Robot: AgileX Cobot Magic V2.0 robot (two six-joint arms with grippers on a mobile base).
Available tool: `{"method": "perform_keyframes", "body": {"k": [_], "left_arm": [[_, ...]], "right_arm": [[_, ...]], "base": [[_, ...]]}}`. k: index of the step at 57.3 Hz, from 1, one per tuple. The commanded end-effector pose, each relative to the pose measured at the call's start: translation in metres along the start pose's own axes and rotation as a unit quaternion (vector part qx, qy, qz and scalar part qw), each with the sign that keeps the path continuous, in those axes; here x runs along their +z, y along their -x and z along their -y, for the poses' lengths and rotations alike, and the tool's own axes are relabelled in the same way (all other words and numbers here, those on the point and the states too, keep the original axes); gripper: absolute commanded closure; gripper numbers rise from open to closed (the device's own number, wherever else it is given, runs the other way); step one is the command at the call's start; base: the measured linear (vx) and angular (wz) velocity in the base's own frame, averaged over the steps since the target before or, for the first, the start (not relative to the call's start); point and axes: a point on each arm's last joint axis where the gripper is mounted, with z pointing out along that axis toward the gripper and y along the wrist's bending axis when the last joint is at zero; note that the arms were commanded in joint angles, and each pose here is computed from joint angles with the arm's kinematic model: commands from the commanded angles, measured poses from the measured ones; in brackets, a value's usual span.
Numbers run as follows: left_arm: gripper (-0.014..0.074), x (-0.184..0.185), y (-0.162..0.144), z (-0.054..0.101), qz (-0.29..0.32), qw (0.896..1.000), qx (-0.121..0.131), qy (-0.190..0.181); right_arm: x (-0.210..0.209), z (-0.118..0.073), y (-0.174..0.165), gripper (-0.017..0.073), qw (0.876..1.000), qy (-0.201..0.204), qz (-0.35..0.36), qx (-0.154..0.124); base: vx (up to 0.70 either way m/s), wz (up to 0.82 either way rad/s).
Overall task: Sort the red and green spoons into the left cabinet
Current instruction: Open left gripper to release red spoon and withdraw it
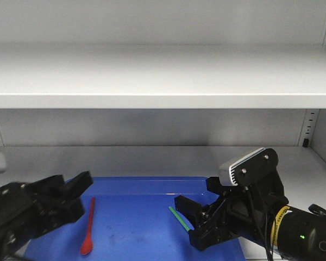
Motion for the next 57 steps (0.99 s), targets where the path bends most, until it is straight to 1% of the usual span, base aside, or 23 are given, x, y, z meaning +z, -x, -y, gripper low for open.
{"method": "perform_keyframes", "body": {"k": [1,4,7,9,11,18,24,35,40,43,48,53,57], "left_arm": [[0.0190,-0.022,0.018,0.003,0.071,0.997,0.008,-0.017],[0.0237,-0.035,0.016,0.000,0.077,0.996,0.032,-0.017],[0.0291,-0.048,0.014,-0.005,0.087,0.994,0.059,-0.010],[0.0328,-0.055,0.013,-0.009,0.093,0.993,0.071,-0.003],[0.0367,-0.063,0.012,-0.013,0.100,0.992,0.078,0.005],[0.0505,-0.091,0.008,-0.030,0.131,0.987,0.088,0.039],[0.0603,-0.116,0.000,-0.042,0.144,0.981,0.111,0.070],[0.0601,-0.150,-0.020,-0.054,0.132,0.974,0.141,0.121],[0.0601,-0.162,-0.030,-0.058,0.133,0.970,0.144,0.144],[0.0601,-0.169,-0.035,-0.060,0.144,0.967,0.145,0.155],[0.0600,-0.180,-0.048,-0.063,0.164,0.961,0.148,0.166],[0.0600,-0.191,-0.063,-0.064,0.198,0.954,0.154,0.166],[0.0600,-0.191,-0.074,-0.069,0.207,0.951,0.155,0.170]], "right_arm": [[-0.006,-0.004,0.022,0.0028,0.999,0.016,0.048,-0.004],[-0.006,-0.004,0.022,0.0028,0.999,0.016,0.048,-0.004],[-0.006,-0.004,0.022,0.0028,0.999,0.016,0.048,-0.004],[-0.006,-0.004,0.022,0.0028,0.999,0.016,0.048,-0.004],[-0.006,-0.004,0.022,0.0028,0.999,0.016,0.048,-0.004],[-0.006,-0.004,0.022,0.0028,0.999,0.016,0.048,-0.004],[-0.006,-0.004,0.022,0.0028,0.999,0.016,0.048,-0.004],[-0.006,-0.004,0.022,0.0028,0.999,0.016,0.048,-0.004],[-0.006,-0.004,0.022,0.0028,0.999,0.016,0.048,-0.004],[-0.006,-0.004,0.022,0.0028,0.999,0.016,0.048,-0.004],[-0.006,-0.004,0.022,0.0028,0.999,0.016,0.048,-0.004],[-0.006,-0.004,0.022,0.0028,0.999,0.016,0.048,-0.004],[-0.006,-0.004,0.021,0.0027,0.999,0.016,0.047,-0.004]], "base": [[0.00,0.00],[0.00,0.00],[0.00,0.01],[0.00,0.01],[0.00,0.01],[0.00,0.01],[0.00,0.00],[0.00,0.00],[0.00,0.00],[0.00,0.00],[0.00,0.00],[0.00,0.00],[0.00,0.00]]}}
